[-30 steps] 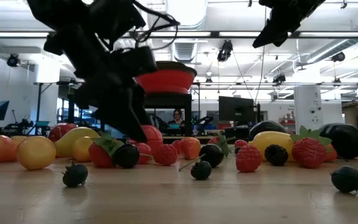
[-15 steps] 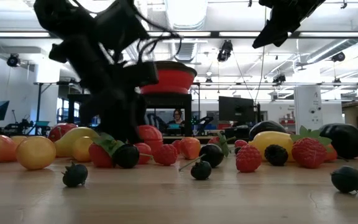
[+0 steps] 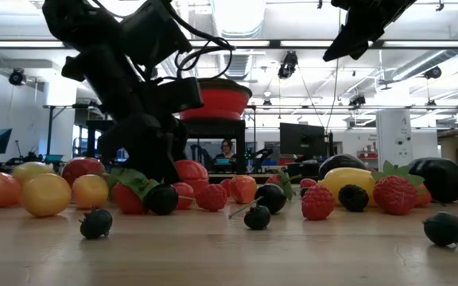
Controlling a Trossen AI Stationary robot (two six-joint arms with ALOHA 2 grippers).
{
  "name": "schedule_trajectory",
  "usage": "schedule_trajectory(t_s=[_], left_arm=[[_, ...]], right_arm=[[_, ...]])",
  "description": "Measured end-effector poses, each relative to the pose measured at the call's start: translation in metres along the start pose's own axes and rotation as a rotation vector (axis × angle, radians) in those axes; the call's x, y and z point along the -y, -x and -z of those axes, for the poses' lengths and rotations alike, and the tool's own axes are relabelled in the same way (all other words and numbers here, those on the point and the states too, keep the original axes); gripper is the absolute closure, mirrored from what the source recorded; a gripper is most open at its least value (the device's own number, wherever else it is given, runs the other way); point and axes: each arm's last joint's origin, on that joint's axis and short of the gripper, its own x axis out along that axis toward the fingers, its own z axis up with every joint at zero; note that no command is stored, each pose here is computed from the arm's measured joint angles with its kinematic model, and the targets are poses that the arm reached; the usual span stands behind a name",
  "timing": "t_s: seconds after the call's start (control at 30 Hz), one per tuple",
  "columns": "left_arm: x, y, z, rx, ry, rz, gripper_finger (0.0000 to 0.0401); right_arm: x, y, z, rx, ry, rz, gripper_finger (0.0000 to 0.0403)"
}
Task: Pick & Place Fruit
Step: Put the red tomato into the red gray strainer bowl on the shelf
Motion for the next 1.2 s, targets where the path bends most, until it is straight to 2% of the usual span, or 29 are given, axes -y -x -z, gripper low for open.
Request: schedule_trajectory(t_s=[0.37,0.6,0.77,1.2], left_arm=[[0.000,0.000,-0.003,0.027,0.006,0.003,0.0118],[0.001,0.000,-0.003,0.028,0.008,0.024,0.0148],[0.001,0.003,-0.006,0.031,0.013,0.042,0.0143],[-0.004,0.041,-0.061,0.151,0.000,0.088,0.0142]], right_arm=[[0.000,0.000,0.000,0.000,0.000,0.000,0.0365],[0.000,0.000,0.000,0.000,0.000,0.000,0.0353],[0.000,0.000,0.000,0.000,-0.003,0.000,0.0341],[0.000,0.000,0.000,0.001,-0.011,0.000,0.0314]])
